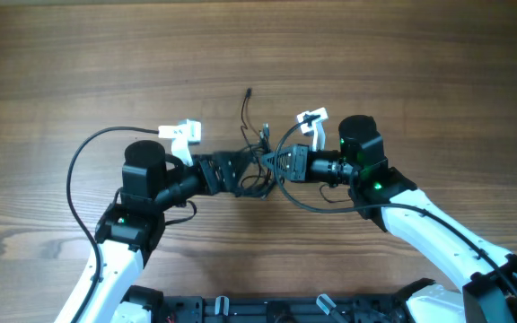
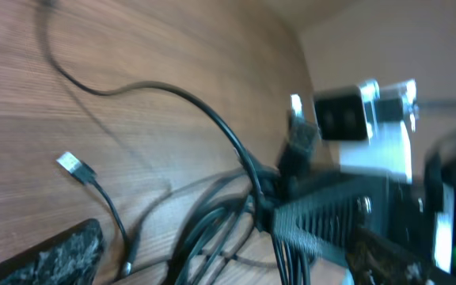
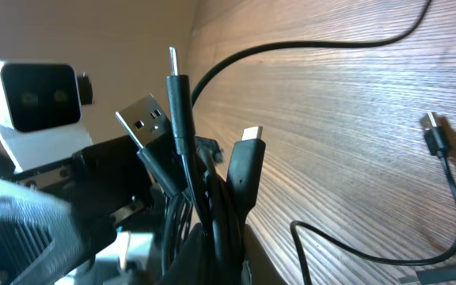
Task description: Untangle cables
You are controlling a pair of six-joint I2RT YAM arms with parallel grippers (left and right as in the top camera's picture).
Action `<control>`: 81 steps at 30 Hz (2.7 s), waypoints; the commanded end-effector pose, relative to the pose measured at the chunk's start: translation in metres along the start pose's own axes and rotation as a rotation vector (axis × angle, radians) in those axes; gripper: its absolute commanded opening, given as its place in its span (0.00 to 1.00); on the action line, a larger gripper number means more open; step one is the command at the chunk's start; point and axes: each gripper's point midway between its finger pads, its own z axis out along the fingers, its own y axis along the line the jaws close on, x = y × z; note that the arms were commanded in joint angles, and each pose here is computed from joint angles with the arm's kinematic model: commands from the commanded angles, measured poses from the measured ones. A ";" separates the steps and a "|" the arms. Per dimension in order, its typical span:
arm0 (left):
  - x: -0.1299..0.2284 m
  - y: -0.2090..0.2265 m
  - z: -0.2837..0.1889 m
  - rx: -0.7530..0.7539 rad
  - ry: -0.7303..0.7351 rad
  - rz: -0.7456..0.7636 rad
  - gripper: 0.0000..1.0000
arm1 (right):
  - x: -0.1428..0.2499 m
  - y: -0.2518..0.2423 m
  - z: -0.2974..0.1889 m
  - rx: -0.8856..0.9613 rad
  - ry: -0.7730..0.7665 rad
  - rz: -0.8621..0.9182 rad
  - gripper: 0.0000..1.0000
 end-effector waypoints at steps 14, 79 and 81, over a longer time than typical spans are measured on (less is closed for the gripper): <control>0.002 0.021 -0.006 -0.116 0.003 0.048 0.04 | 0.000 0.017 -0.009 -0.094 0.036 -0.235 0.41; -0.051 0.087 -0.033 -0.145 -0.360 -1.249 0.04 | 0.050 -0.004 0.056 0.187 0.025 -0.275 0.79; -0.051 0.087 -0.033 -0.145 -0.359 -1.249 0.04 | 0.044 -0.005 0.077 0.207 -0.069 -0.292 0.77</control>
